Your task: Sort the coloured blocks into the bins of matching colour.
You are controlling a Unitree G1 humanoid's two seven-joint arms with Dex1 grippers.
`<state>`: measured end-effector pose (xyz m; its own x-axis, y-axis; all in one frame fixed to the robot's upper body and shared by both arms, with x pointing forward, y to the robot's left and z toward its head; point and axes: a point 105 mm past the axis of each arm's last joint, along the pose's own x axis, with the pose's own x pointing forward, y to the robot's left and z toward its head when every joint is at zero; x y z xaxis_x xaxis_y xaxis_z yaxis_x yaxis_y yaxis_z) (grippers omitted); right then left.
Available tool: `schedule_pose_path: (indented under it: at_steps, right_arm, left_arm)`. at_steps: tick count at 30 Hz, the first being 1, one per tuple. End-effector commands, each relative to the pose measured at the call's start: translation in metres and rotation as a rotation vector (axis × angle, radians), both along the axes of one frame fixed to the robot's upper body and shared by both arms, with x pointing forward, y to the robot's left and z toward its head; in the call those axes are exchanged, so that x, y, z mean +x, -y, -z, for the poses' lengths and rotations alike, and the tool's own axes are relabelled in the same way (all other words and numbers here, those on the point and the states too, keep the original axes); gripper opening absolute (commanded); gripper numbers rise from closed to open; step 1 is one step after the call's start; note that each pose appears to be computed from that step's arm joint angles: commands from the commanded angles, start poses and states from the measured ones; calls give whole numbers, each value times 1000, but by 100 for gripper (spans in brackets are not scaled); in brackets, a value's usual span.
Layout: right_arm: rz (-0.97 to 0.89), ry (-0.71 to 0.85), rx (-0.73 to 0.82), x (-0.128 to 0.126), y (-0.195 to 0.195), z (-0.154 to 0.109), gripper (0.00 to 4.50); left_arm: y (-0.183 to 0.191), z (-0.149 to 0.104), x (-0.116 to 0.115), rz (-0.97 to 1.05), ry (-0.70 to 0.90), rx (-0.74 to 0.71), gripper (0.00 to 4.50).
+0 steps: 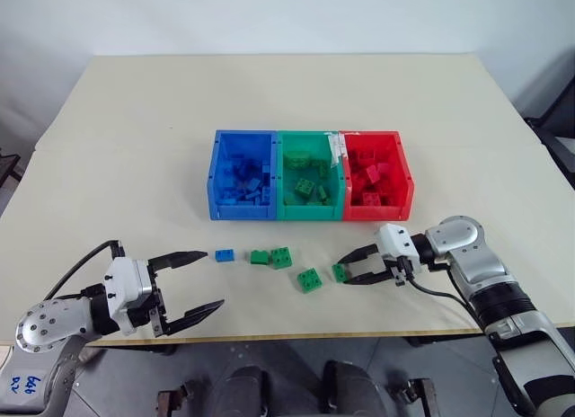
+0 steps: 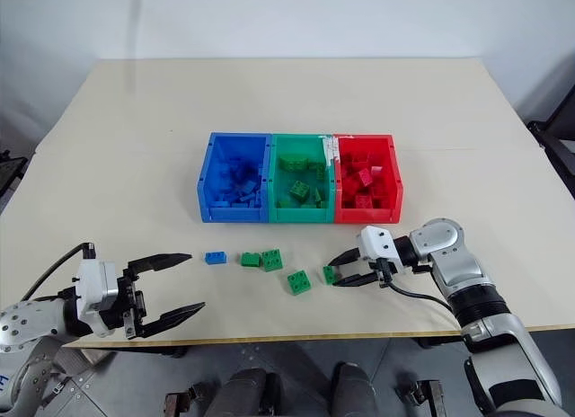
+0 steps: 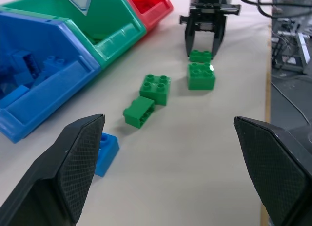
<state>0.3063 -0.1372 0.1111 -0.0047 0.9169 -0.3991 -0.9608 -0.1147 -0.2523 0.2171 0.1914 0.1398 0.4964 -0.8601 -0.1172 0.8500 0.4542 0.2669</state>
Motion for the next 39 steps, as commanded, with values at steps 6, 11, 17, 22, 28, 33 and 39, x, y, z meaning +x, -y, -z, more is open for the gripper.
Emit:
schedule_pose_path:
  at_steps: [6, 11, 17, 22, 28, 33, 39]
  right_arm:
    - [283, 111, 354, 55, -18, -99, 145]
    - [413, 112, 385, 85, -34, -111, 145]
    - [465, 149, 421, 99, -40, -124, 307]
    - [378, 214, 420, 80, -15, -126, 448]
    - [265, 201, 159, 26, 49, -78, 448]
    - [339, 185, 47, 6, 89, -54, 448]
    - [356, 165, -48, -2, 119, -36, 448]
  left_arm:
    - [-9, -14, 6, -95, 60, -83, 450]
    - [-15, -13, 7, -125, 63, -79, 450]
    - [-15, -11, 2, -132, 58, -67, 450]
    - [-8, -7, -2, -82, -24, -84, 450]
    - [9, -9, 12, 22, 11, -24, 450]
    - [26, -6, 19, 110, 10, -34, 450]
    - [37, -3, 26, 157, 53, -14, 450]
